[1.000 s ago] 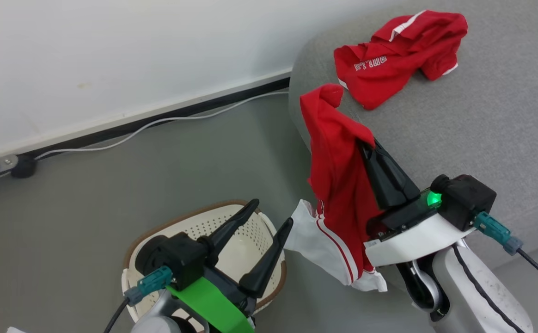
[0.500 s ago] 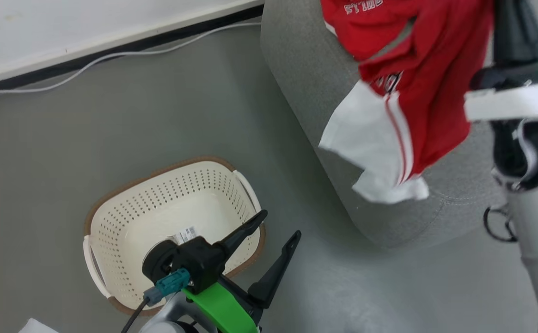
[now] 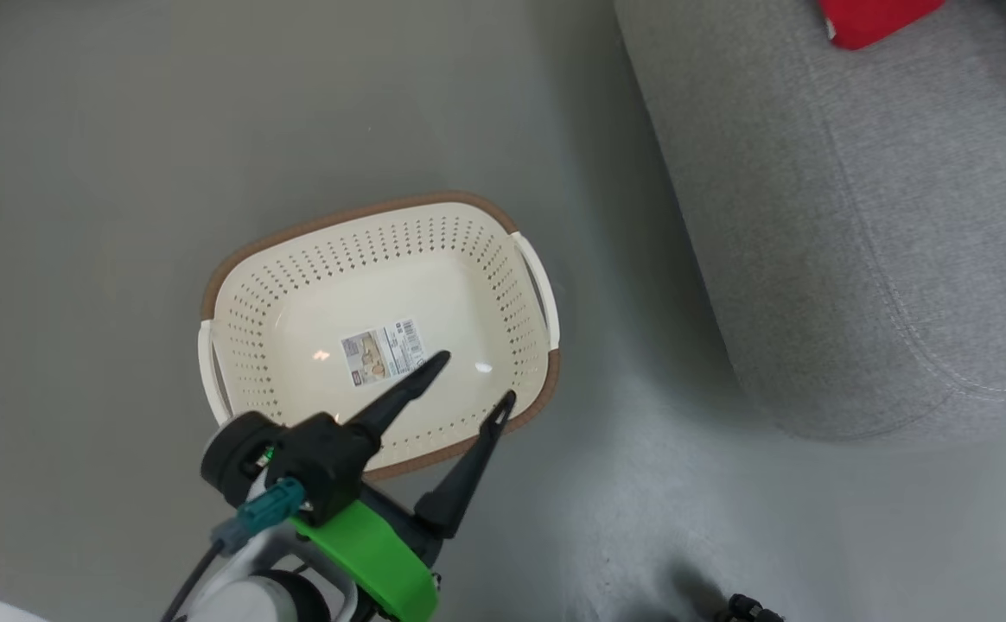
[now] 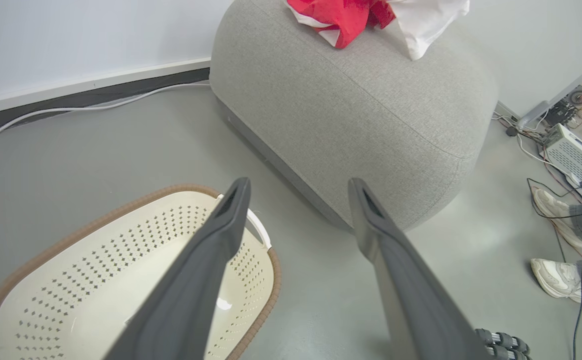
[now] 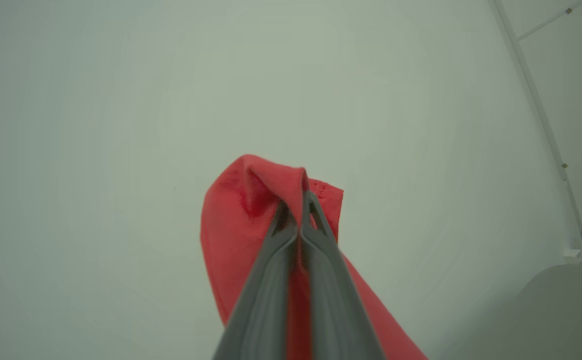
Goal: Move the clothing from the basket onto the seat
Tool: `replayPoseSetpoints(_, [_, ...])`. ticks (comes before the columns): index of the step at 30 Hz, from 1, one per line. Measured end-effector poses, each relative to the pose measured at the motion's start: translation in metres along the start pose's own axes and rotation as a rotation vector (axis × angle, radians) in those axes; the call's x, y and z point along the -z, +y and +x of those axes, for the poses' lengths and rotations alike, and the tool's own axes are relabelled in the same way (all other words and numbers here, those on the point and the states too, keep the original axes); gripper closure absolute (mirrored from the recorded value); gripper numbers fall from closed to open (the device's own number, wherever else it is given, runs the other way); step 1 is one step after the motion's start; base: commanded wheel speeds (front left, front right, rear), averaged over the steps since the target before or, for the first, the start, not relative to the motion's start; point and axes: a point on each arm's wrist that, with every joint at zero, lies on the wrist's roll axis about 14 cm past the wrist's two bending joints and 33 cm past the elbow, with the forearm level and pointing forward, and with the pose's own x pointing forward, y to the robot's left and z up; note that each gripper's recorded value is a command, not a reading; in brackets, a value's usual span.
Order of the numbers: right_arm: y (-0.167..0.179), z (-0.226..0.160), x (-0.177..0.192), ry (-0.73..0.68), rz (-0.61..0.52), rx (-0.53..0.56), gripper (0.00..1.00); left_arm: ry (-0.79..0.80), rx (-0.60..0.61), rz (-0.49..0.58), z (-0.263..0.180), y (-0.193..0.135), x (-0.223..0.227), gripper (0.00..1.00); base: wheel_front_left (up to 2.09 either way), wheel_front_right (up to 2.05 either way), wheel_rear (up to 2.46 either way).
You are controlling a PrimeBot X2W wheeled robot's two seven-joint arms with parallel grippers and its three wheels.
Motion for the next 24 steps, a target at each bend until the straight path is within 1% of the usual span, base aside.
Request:
replayPoseSetpoints(3, [0.011,0.017,0.011,-0.008,-0.074,-0.031,1.00,0.001,-0.079,-0.007,-0.006,0.028,0.001,0.00,0.00,0.00,0.00])
replayPoseSetpoints(5, [0.017,0.026,0.021,-0.008,-0.132,-0.052,1.00,0.011,-0.109,-0.014,-0.009,0.042,0.005,0.00,0.00,0.00,0.00])
replayPoseSetpoints(7, [0.020,0.027,0.045,0.029,-0.172,-0.064,1.00,0.036,-0.119,-0.023,-0.011,0.051,0.012,0.00,0.00,0.00,0.00])
replayPoseSetpoints(9, [0.023,0.020,0.081,0.101,-0.188,-0.072,1.00,0.054,-0.128,-0.030,-0.011,0.058,0.018,0.00,0.00,0.00,0.00])
replayPoseSetpoints(14, [0.027,-0.016,0.173,0.280,-0.190,-0.078,1.00,0.099,-0.157,-0.044,-0.013,0.080,0.033,0.00,0.00,0.00,0.00])
replayPoseSetpoints(15, [0.025,-0.034,0.205,0.346,-0.192,-0.070,1.00,0.115,-0.176,-0.037,-0.013,0.090,0.038,0.00,0.00,0.00,0.00])
replayPoseSetpoints(18, [0.024,-0.056,0.241,0.419,-0.194,-0.066,1.00,0.136,-0.191,-0.049,-0.012,0.102,0.047,0.00,0.00,0.00,0.00])
replayPoseSetpoints(23, [0.021,-0.094,0.293,0.527,-0.207,-0.062,1.00,0.162,-0.199,-0.065,-0.008,0.119,0.063,0.00,0.00,0.00,0.00])
replayPoseSetpoints(24, [0.021,-0.103,0.302,0.553,-0.210,-0.059,0.92,0.169,-0.195,-0.072,-0.007,0.120,0.067,0.00,0.00,0.00,0.00])
